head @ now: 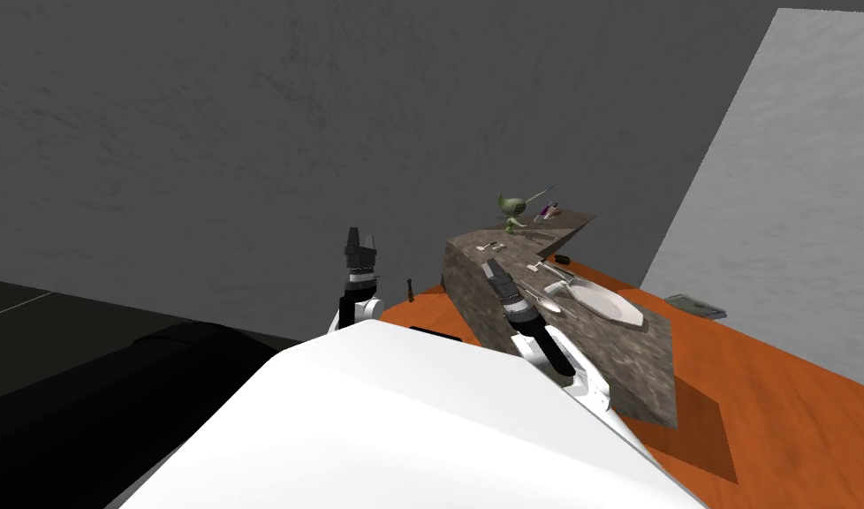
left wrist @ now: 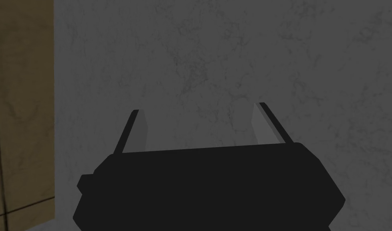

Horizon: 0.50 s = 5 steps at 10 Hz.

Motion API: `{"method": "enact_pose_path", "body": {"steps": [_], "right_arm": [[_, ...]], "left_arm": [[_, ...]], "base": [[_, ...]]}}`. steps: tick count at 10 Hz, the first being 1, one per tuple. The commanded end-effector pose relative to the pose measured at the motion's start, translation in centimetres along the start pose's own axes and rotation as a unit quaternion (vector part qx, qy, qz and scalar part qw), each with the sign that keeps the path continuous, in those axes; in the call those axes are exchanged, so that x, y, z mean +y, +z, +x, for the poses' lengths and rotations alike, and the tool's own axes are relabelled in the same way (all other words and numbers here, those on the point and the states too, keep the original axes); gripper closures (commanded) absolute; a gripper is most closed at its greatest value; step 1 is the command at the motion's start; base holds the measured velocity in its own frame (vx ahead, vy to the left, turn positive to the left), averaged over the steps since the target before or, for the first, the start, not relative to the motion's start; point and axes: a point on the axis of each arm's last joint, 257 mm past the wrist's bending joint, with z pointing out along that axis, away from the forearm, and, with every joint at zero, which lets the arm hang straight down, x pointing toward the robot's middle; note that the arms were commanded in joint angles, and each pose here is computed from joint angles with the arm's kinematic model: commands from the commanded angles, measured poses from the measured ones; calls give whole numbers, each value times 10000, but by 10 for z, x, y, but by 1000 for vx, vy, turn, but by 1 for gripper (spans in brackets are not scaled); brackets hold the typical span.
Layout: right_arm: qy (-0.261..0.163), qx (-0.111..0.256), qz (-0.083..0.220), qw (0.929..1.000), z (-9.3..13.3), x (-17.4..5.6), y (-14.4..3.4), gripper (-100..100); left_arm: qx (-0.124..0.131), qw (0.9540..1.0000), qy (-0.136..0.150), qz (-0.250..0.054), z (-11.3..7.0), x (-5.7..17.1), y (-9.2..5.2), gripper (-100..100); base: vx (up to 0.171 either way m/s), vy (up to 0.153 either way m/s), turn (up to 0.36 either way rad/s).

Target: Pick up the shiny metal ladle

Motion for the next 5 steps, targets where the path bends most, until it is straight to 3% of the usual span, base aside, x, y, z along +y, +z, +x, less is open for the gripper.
{"method": "enact_pose_path", "body": {"steps": [1, 5], "right_arm": [[-76, 225, 63, 9997, 5, -5, -2, -100], [-232, 833, 283, 9959, 19, -24, -11, -100]], "left_arm": [[0, 10000, 0, 0, 0, 0, 0, 0], [0, 10000, 0, 0, 0, 0, 0, 0]], "base": [[-22, 20, 148], [-27, 17, 170]]}}
